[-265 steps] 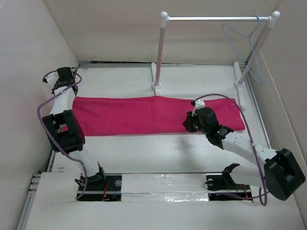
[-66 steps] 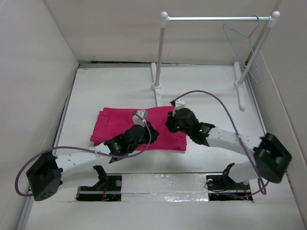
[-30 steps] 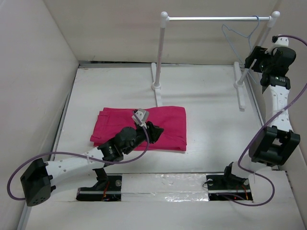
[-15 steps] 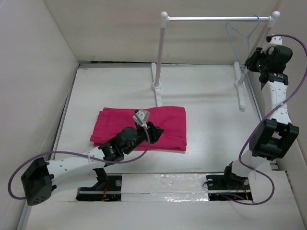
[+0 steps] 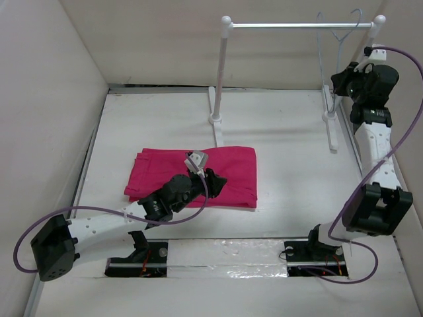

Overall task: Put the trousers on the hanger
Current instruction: Pick up the hanger from the clothesline.

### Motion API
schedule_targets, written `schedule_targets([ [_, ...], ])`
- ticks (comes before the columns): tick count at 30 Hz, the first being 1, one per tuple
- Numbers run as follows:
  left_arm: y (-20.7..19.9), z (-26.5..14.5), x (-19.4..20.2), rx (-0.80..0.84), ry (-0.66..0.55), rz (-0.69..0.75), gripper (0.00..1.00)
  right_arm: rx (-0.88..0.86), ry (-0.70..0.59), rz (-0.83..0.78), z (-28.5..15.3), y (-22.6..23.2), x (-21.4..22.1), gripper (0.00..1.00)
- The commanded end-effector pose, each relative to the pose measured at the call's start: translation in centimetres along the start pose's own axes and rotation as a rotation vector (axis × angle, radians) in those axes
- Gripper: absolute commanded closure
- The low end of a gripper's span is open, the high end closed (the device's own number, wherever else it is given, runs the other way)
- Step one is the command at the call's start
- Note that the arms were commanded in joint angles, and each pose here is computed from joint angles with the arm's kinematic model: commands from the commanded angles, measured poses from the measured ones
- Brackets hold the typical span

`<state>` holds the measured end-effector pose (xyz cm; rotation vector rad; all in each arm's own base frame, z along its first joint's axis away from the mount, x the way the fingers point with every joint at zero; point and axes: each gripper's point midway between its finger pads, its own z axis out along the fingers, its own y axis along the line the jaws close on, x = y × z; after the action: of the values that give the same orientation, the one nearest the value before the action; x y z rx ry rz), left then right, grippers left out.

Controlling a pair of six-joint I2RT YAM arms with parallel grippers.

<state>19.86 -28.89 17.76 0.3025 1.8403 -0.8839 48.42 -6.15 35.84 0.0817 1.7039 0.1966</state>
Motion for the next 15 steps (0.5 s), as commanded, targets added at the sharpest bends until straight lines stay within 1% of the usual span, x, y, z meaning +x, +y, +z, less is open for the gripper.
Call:
schedule_targets([
  [1, -0.5, 0.1, -1.1, 0.016, -0.055, -0.006, 0.64, -0.049, -0.227, -0.042, -2.9, 3.5, -6.6, 1.0],
  [4, -0.5, 0.4, -1.0, 0.015, -0.052, -0.003, 0.61, -0.016, -0.222, -0.045, -3.5, 3.6, -5.8, 1.0],
  [6, -0.7, 0.7, -1.2, 0.015, -0.052, -0.002, 0.6, 0.02, -0.179, -0.033, -3.4, 3.1, -3.9, 1.0],
  [8, -0.8, 0.9, -1.2, 0.015, -0.043, 0.0, 0.59, 0.029, -0.164, -0.031, -3.8, 3.7, -2.8, 1.0],
  [9, -1.2, 1.0, -1.7, 0.025, -0.052, -0.004, 0.59, 0.062, -0.133, -0.021, -3.8, 2.9, -1.0, 1.0],
  [12, -2.4, 1.2, -2.6, 0.06, -0.053, -0.018, 0.59, 0.092, -0.12, -0.002, -4.8, 2.9, 0.9, 1.0],
  [13, -2.8, 1.2, -2.8, 0.07, -0.052, -0.019, 0.59, 0.09, -0.079, 0.015, -4.8, 3.1, 3.3, 1.0],
  [14, -3.0, 1.3, -3.2, 0.073, -0.056, -0.02, 0.6, 0.088, -0.081, 0.017, -5.4, 3.5, 3.7, 1.0],
  [15, -3.6, 1.6, -4.0, 0.079, -0.063, -0.021, 0.61, 0.097, -0.04, 0.026, -5.4, 3.9, 5.9, 1.0],
])
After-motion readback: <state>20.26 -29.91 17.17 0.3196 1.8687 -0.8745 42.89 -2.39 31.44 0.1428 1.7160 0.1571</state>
